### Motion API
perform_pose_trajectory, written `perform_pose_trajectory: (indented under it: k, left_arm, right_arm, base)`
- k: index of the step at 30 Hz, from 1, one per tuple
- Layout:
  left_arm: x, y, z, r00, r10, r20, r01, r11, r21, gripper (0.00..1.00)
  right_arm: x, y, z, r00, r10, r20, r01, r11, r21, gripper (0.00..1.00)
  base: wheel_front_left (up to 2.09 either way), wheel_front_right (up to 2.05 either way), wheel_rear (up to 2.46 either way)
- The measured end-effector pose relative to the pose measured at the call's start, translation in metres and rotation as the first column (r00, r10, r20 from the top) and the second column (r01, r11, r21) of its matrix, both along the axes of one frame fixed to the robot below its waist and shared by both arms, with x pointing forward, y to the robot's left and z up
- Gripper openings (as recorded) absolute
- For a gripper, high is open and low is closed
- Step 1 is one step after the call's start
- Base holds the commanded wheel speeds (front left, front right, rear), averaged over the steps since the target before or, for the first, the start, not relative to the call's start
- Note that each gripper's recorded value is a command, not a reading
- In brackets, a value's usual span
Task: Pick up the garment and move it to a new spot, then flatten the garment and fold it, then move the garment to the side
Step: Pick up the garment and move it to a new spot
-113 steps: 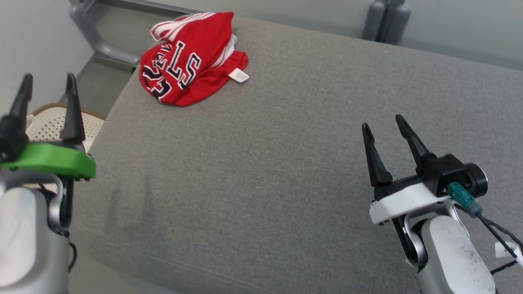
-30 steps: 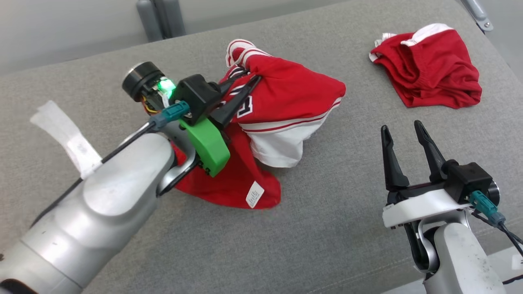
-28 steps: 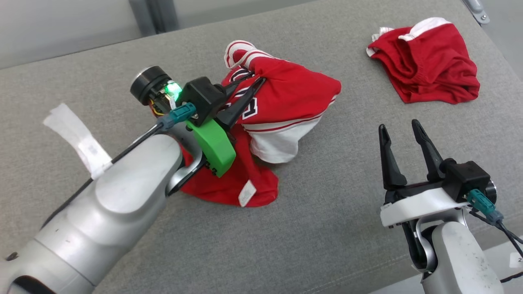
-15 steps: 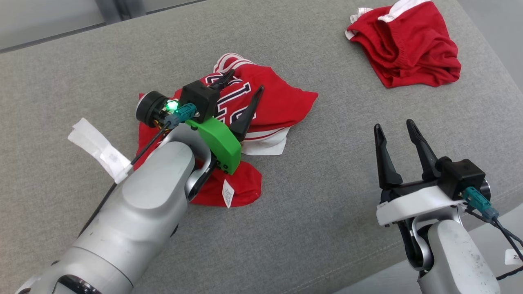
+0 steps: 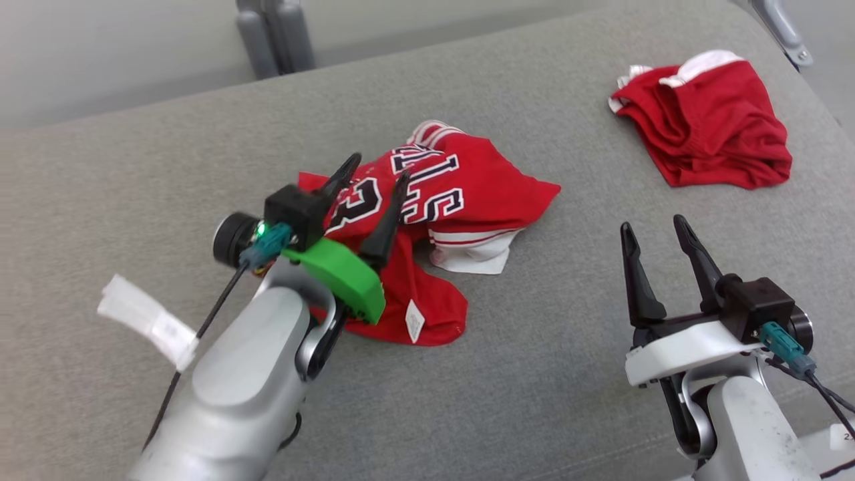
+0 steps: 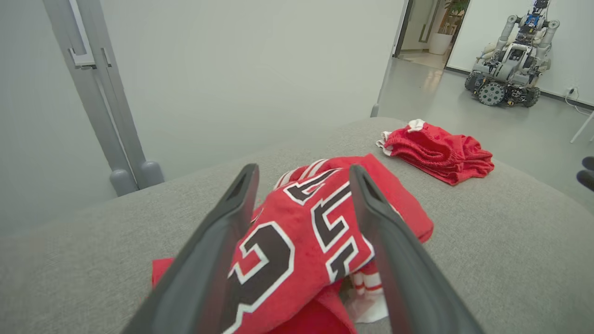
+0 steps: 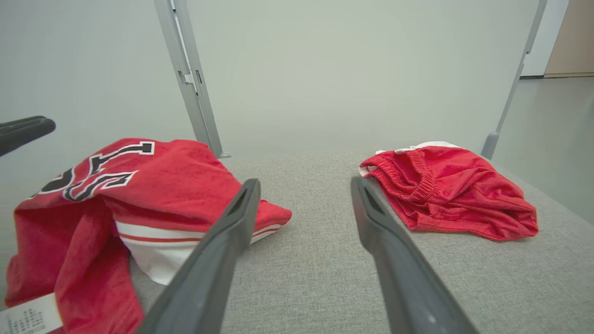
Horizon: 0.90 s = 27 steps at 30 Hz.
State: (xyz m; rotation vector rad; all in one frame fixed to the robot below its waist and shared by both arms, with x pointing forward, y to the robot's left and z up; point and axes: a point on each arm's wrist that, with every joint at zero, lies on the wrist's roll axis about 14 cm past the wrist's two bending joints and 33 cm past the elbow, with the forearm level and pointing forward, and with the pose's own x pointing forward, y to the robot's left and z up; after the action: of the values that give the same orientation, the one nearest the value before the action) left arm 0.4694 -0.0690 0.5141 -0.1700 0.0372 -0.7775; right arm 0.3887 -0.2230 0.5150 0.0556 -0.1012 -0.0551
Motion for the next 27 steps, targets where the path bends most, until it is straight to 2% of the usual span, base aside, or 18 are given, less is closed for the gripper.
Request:
perform_pose_trajectory:
  k: [6, 11, 19, 27]
  left_arm:
    - [-0.02, 0.049, 0.0, 0.988, 0.154, -0.014, -0.154, 0.987, -0.033, 1.0]
    - [-0.039, 0.094, -0.002, 0.956, 0.293, -0.018, -0.294, 0.955, -0.047, 1.0]
    - [-0.07, 0.155, -0.001, 0.876, 0.482, -0.012, -0.481, 0.874, -0.072, 1.0]
    - [-0.092, 0.192, -0.016, 0.802, 0.594, -0.065, -0.598, 0.798, -0.076, 1.0]
  right_arm:
    - [-0.008, 0.011, 0.003, 1.0, 0.027, 0.013, -0.027, 1.0, 0.003, 1.0]
    - [-0.013, 0.02, 0.006, 0.998, 0.053, 0.025, -0.053, 0.999, 0.005, 1.0]
    - [-0.019, 0.037, 0.009, 0.994, 0.099, 0.038, -0.1, 0.995, 0.013, 1.0]
    - [-0.021, 0.042, 0.005, 0.993, 0.114, 0.031, -0.115, 0.993, 0.038, 1.0]
  base:
    - [0.0, 0.0, 0.0]
    - [0.0, 0.0, 0.0]
    - [0.0, 0.0, 0.0]
    - [0.0, 0.0, 0.0]
